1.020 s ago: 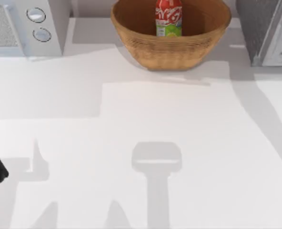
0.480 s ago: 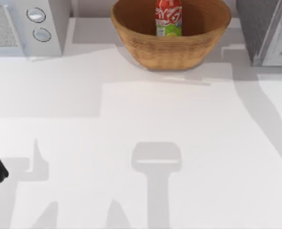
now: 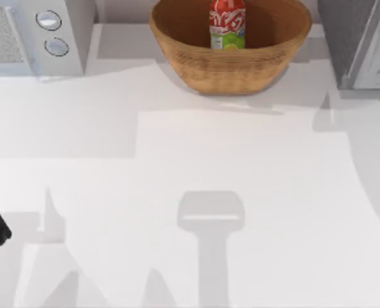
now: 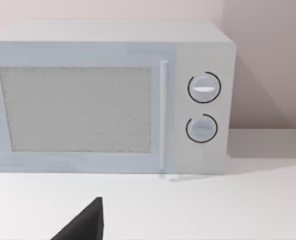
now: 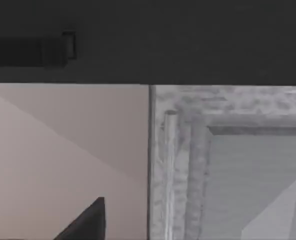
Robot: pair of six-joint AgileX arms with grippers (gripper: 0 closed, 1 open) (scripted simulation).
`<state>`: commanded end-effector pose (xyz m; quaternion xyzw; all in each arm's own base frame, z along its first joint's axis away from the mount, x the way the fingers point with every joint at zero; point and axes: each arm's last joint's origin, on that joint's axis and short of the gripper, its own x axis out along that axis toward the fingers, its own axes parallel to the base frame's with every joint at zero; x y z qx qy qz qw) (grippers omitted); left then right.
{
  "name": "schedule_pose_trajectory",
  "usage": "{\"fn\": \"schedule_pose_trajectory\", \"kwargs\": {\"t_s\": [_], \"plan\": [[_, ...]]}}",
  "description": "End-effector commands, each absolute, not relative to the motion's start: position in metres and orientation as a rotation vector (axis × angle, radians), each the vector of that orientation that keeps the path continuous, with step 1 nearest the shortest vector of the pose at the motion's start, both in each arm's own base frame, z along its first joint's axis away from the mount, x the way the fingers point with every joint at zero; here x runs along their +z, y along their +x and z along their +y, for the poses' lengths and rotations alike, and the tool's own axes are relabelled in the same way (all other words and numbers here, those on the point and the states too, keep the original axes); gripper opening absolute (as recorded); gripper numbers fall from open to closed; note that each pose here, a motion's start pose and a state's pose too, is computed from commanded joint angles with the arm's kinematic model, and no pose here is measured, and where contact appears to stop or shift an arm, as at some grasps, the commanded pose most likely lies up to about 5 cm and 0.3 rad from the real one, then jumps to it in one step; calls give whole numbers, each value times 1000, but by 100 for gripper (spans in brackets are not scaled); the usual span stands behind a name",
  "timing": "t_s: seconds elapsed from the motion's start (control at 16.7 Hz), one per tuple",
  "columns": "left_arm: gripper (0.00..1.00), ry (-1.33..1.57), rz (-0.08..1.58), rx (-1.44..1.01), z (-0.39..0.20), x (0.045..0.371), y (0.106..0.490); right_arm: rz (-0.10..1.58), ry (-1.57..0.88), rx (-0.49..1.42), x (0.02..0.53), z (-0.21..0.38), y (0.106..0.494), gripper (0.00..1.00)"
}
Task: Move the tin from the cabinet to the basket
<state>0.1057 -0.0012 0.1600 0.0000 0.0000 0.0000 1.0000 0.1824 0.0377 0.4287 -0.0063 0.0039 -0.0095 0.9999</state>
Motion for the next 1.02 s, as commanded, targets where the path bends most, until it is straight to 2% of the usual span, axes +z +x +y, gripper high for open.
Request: {"fn": "schedule_pose_trajectory", "kwargs": {"t_s": [0.36,0.66,0.84,1.02], "plan": [[100,0,0,0,-1,160,106,45,-12,-18,297,11,127,100],[100,0,0,0,-1,160,106,31,-3,-9,199,1,108,100],[100,0,0,0,-1,160,106,8,0,-3,168,-1,106,100],[100,0,0,0,-1,160,106,0,0,0,160,-1,106,100]]}}
